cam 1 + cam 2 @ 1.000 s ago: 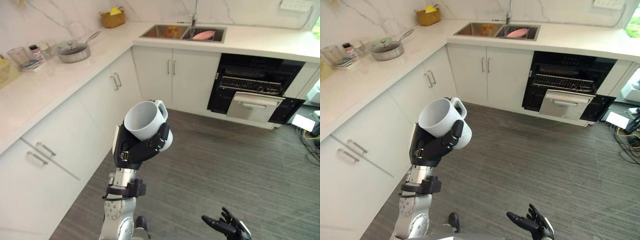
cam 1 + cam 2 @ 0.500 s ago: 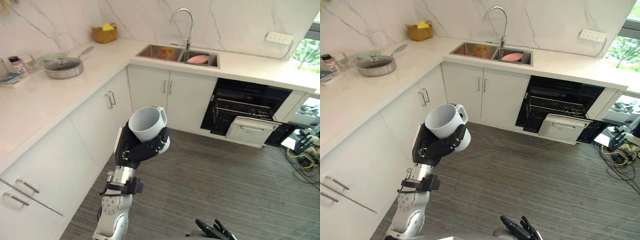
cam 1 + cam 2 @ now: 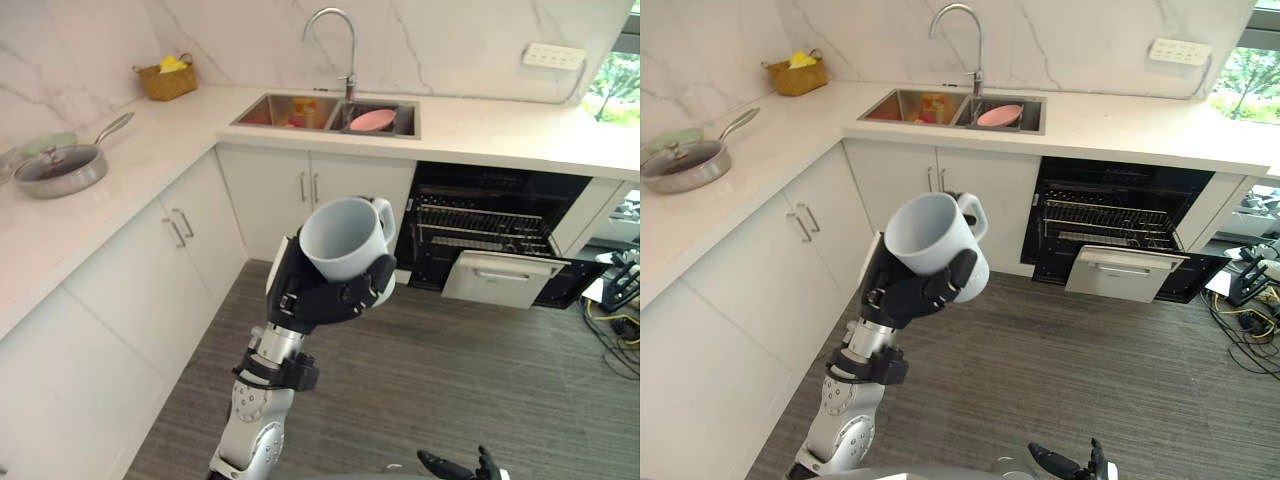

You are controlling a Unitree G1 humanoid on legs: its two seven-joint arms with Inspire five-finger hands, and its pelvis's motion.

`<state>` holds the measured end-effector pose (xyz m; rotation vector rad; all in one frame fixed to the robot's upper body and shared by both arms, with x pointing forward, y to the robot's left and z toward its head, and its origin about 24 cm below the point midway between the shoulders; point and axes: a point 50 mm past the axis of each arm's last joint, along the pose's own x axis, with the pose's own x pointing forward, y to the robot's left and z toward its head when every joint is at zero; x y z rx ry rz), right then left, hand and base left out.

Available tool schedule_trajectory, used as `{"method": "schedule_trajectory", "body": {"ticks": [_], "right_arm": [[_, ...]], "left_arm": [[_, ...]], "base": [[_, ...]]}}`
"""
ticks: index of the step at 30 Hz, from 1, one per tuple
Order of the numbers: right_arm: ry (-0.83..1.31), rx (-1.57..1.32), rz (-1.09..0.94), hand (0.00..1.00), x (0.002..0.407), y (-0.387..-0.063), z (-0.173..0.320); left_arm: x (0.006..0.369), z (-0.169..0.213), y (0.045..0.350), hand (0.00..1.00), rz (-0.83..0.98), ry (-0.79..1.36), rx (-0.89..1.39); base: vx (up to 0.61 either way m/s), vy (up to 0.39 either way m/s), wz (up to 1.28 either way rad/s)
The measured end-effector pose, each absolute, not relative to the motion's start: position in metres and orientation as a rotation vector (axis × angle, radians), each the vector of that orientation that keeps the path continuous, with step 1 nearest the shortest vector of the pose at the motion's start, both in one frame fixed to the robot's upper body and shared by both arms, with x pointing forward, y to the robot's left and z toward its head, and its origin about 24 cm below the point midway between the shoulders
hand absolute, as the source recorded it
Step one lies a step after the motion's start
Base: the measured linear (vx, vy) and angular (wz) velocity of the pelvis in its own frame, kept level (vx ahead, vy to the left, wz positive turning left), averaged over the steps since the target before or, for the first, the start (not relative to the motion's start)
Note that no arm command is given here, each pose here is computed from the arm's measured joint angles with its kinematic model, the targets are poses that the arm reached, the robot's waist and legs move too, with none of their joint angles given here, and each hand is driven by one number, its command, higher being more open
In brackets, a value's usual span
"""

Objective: Walk over to the sink, pick up the cup, carry it to the dishwasher, place the cup inside the dishwasher, then close the dishwasher door

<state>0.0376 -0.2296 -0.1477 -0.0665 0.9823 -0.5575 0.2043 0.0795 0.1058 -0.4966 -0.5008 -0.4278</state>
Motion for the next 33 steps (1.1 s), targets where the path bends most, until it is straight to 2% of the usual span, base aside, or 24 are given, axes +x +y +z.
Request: {"method": "schedule_trajectory", "body": {"ticks": [4,10,14,20,23,27,30,33], "right_arm": [[1.022,-0.072,-0.553,1.00,0.027,-0.232,-0.151],[1.014,-0.062,-0.544,1.00,0.033,-0.241,-0.152],[1.018,0.004,-0.538,1.00,0.034,-0.225,-0.156],[0.958,0.088,-0.699,1.00,0.023,-0.231,-0.153],[0.886,0.048,-0.755,1.00,0.026,-0.237,-0.145],[0.786,0.043,-0.729,1.00,0.048,-0.230,-0.137],[0.623,0.137,-0.743,1.00,0.073,-0.218,-0.118],[0.399,0.186,-0.737,1.00,0.101,-0.221,-0.082]], "left_arm": [[0.203,0.102,0.088,0.00,-0.398,-0.497,-0.484],[0.208,0.089,0.100,0.00,-0.324,-0.442,-0.478],[0.209,0.085,0.104,0.00,-0.317,-0.423,-0.465],[0.208,0.080,0.099,0.00,-0.352,-0.399,-0.468],[0.208,0.076,0.097,0.00,-0.373,-0.387,-0.453],[0.209,0.076,0.101,0.00,-0.366,-0.382,-0.401],[0.211,0.077,0.108,0.00,-0.351,-0.384,-0.389],[0.213,0.082,0.121,0.00,-0.319,-0.418,-0.400]], "base": [[0.32,0.003,-0.59],[0.40,0.212,-0.70],[0.32,0.279,-0.44],[0.15,0.200,-0.26],[0.15,0.185,-0.41],[0.21,0.082,-0.47],[0.38,-0.123,-0.38],[0.33,-0.214,-0.32]]}}
